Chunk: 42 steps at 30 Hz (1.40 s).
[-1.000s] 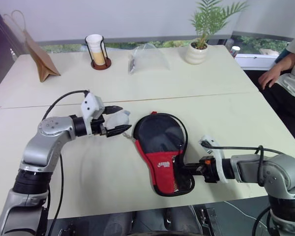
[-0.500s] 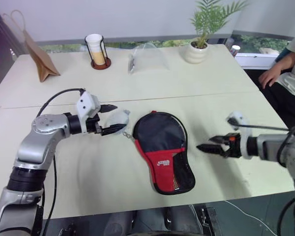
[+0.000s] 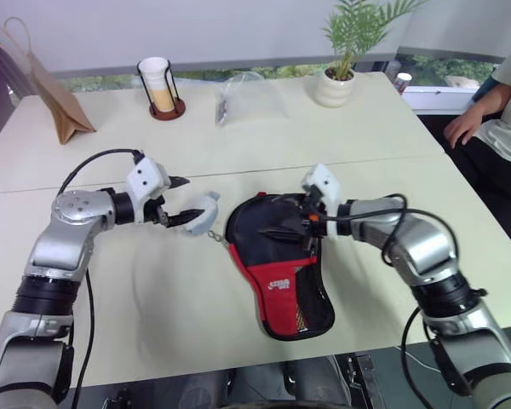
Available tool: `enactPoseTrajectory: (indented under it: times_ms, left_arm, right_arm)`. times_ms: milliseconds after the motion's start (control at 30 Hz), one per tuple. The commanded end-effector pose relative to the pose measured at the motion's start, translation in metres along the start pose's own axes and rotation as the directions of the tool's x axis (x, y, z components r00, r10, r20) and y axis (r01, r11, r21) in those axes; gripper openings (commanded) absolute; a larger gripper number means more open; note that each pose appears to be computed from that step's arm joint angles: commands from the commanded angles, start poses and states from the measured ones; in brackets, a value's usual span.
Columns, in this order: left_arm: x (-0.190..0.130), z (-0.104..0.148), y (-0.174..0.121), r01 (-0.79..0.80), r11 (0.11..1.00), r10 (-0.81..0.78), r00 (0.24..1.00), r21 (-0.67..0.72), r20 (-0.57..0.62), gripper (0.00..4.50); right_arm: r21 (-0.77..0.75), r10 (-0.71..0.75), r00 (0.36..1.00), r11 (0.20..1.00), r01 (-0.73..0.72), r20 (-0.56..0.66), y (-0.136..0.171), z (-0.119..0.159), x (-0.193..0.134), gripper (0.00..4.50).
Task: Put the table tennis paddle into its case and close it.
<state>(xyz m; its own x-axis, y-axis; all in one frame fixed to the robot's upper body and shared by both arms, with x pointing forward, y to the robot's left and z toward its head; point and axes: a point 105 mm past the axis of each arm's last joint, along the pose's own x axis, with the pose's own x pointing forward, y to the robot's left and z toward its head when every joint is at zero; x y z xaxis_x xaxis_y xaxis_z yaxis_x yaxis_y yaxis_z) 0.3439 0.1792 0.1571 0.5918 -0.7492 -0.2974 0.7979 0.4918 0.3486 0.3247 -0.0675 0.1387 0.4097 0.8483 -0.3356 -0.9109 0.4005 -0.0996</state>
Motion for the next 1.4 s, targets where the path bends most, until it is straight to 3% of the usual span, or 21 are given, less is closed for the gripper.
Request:
enactPoseTrajectory:
  times_ms: [33,400,733,833,1000,1067,1233,1400]
  left_arm:
    - [0.003,0.005,-0.002,0.011,1.0,-0.012,1.0,0.029,0.013,4.01]
    - [0.005,-0.02,-0.016,0.052,0.999,-0.052,0.996,0.002,-0.071,4.01]
    - [0.017,-0.039,-0.021,0.043,0.999,-0.043,0.992,-0.004,-0.119,4.01]
    - [0.019,-0.04,-0.024,0.053,0.997,-0.058,0.992,-0.048,-0.108,3.14]
    - [0.019,-0.044,-0.025,0.07,0.992,-0.081,0.991,-0.102,-0.108,0.81]
    - [0.018,-0.041,-0.02,0.067,0.993,-0.077,0.991,-0.098,-0.109,0.21]
    - [0.021,-0.028,0.015,-0.017,0.999,0.012,0.995,-0.042,-0.101,0.08]
    - [0.046,-0.011,0.06,-0.118,0.987,0.13,0.985,0.113,-0.11,0.08]
  right_arm:
    - [-0.042,-0.025,0.999,0.999,0.026,0.028,-0.004,-0.003,0.013,4.48]
    - [-0.086,0.0,0.995,0.996,-0.009,-0.105,0.01,-0.06,0.029,4.48]
    - [-0.103,-0.034,0.992,0.995,0.021,-0.123,0.005,-0.066,0.029,4.48]
    - [-0.106,-0.045,0.991,0.994,0.032,-0.126,0.003,-0.067,0.028,4.5]
    - [-0.114,-0.059,0.989,0.992,0.044,-0.134,0.001,-0.068,0.026,4.5]
    - [-0.111,-0.055,0.989,0.993,0.04,-0.136,0.002,-0.068,0.027,4.5]
    - [-0.123,-0.048,0.983,0.992,0.027,-0.175,0.007,-0.077,0.029,4.5]
    - [-0.104,-0.056,0.969,0.994,0.032,-0.239,0.007,-0.089,0.028,4.5]
